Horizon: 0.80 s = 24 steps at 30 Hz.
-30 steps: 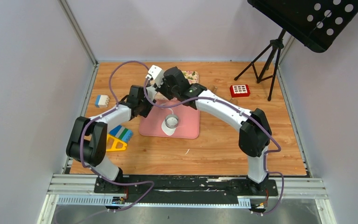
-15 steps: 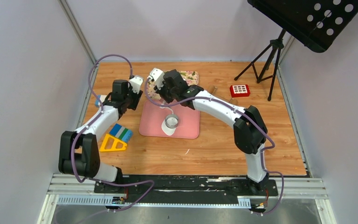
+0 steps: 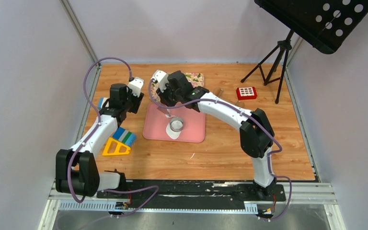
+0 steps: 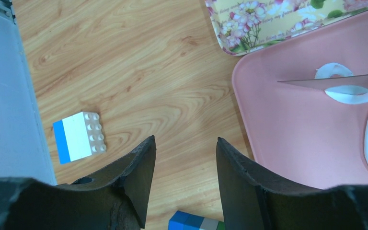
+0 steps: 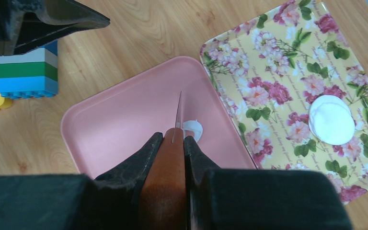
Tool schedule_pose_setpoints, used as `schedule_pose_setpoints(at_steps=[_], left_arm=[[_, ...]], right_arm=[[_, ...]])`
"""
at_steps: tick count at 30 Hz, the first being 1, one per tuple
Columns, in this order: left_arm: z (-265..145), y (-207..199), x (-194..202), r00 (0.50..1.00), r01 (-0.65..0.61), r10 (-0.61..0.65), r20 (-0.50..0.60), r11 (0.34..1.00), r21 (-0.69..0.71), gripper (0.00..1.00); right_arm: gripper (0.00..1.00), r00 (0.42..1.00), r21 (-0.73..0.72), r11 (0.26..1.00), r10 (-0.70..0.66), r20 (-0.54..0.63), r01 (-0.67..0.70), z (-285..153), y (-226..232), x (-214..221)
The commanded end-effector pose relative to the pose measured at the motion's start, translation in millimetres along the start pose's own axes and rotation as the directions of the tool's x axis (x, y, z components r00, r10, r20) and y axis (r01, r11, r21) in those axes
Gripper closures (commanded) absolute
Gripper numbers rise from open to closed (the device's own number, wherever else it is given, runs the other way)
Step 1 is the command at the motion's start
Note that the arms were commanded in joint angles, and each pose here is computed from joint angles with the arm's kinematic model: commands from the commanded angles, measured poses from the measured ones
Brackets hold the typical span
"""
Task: Roll out the dumpling wrappers from the dough
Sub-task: Remove the dumpling wrapper from the work surface.
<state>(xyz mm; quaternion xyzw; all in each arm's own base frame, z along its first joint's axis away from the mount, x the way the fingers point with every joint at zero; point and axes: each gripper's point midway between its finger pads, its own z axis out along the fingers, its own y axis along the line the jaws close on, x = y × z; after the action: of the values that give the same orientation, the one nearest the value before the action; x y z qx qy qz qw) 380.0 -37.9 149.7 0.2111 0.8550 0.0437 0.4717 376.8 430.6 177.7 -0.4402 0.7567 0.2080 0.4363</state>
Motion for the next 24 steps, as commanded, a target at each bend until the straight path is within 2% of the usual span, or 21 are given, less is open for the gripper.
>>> schedule_pose_setpoints(at_steps=[1,13,24], left_arm=[[-3.2,-1.0,-0.8,1.0,0.001,-0.002,0.019,1.0,0.011,0.43],[-3.9,-2.9,-2.7,0.999,0.012,-0.013,0.03,1.0,0.019,0.43],[-4.5,-6.0,-2.8,0.999,0.021,-0.022,0.038,0.999,0.031,0.43]], right_arm=[[1.0,0.999,-0.113,0.992,0.051,0.002,-0.05,-9.9,29.5,-11.9],[1.0,0.996,-0.223,0.973,0.045,-0.082,-0.062,-9.4,66.1,12.5],[1.0,0.997,-0.329,0.942,0.045,-0.058,-0.061,-32.6,103.1,-3.7]])
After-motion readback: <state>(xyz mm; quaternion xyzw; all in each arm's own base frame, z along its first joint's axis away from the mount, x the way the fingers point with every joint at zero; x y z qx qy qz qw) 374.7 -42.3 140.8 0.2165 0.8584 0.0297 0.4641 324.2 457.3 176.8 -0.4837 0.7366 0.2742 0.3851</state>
